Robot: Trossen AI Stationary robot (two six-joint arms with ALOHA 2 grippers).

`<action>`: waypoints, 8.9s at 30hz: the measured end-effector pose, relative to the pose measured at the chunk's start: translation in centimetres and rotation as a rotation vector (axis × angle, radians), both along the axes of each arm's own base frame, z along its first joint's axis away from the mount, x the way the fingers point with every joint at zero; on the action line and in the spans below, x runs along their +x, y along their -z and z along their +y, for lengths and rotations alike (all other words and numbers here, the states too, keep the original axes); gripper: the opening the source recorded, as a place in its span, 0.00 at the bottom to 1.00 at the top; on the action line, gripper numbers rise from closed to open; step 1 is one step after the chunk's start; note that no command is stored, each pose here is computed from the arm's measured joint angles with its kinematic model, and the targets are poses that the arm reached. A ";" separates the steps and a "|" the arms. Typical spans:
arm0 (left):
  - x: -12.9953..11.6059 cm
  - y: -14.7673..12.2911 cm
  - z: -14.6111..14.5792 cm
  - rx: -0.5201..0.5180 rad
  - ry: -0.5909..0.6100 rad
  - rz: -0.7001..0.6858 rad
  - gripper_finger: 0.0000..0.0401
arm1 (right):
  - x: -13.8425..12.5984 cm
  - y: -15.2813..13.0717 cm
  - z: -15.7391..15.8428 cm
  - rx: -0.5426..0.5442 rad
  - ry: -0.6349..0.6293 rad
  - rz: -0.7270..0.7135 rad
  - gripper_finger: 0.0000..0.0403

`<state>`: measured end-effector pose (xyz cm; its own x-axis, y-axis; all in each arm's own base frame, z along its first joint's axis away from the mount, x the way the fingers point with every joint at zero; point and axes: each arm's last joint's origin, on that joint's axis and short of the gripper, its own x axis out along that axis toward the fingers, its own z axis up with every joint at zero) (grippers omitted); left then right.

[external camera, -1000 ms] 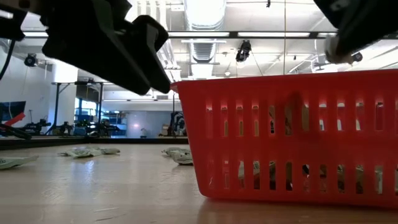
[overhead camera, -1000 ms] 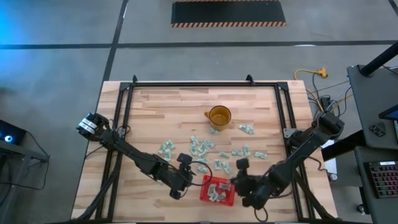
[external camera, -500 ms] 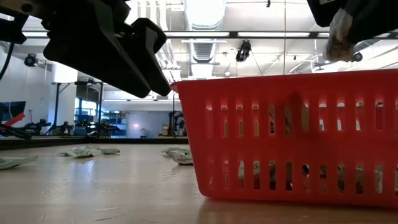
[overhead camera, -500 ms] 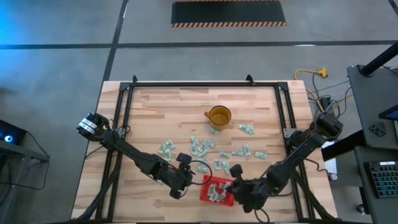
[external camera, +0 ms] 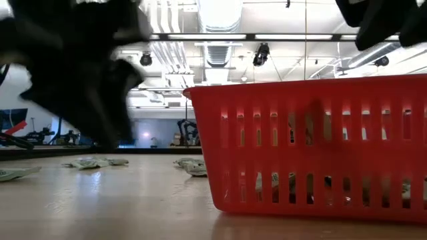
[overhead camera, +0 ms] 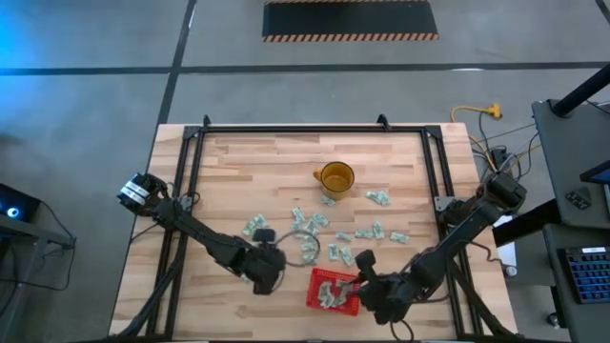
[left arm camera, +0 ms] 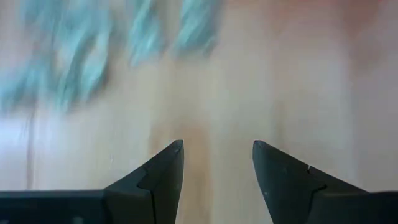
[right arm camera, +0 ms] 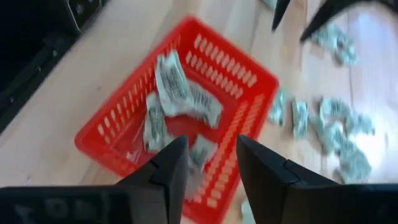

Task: Pick and place Stevia / Truvia into bins
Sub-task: Put the stevia packet into the bin

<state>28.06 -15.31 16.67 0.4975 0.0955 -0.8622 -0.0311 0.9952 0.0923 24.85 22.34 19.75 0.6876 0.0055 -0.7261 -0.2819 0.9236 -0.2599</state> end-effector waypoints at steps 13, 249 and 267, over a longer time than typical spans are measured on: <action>-1.5 0.4 0.1 -0.169 -0.309 0.143 0.44 | -1.4 -0.8 1.2 0.029 0.040 0.058 0.32; 2.4 -2.2 -1.6 -0.119 0.181 -0.134 0.47 | -8.1 1.6 -8.9 0.398 0.232 -0.030 0.02; 2.3 -0.1 -0.5 0.040 0.220 -0.282 0.47 | -3.5 2.5 -5.1 0.242 -0.158 -0.389 0.02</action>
